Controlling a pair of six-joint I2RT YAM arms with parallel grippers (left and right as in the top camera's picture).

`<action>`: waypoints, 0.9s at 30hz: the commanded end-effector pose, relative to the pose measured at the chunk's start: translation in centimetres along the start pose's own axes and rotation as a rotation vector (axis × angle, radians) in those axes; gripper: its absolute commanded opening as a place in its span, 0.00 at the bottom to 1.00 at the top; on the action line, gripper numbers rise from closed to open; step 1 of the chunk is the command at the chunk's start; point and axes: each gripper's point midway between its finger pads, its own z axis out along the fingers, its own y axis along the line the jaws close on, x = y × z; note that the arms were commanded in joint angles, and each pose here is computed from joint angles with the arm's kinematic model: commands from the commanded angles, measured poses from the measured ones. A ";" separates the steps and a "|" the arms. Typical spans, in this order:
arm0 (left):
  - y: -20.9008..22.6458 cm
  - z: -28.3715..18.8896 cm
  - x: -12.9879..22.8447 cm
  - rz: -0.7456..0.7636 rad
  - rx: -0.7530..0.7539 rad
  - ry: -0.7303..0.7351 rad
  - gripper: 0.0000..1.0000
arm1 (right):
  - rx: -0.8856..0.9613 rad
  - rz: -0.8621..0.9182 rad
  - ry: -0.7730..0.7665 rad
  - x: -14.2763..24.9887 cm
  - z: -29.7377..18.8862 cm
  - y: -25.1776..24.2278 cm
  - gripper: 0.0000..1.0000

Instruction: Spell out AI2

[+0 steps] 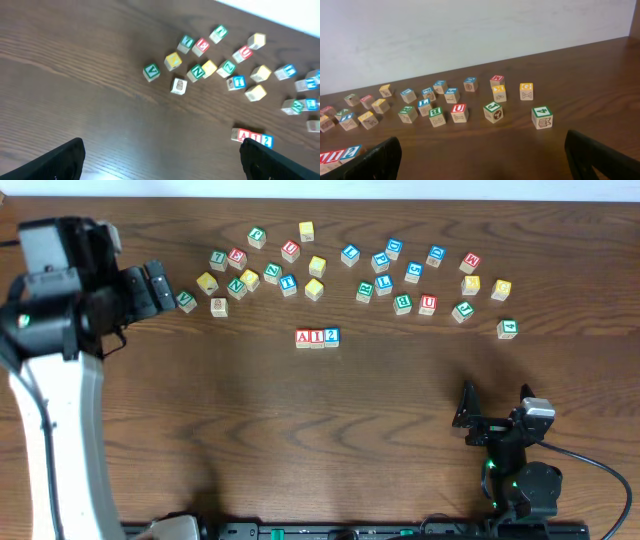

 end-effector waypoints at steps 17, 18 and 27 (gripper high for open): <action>1.1 -5.2 8.5 0.068 0.017 -0.241 0.97 | -0.002 -0.015 -0.002 0.0 0.0 0.0 0.99; 1.1 -5.0 8.7 0.071 0.021 -0.275 0.98 | -0.002 -0.015 -0.002 0.0 0.0 0.0 0.99; 1.7 -2.2 10.6 0.097 0.060 -0.572 0.97 | -0.002 -0.015 -0.002 0.0 0.0 0.0 0.99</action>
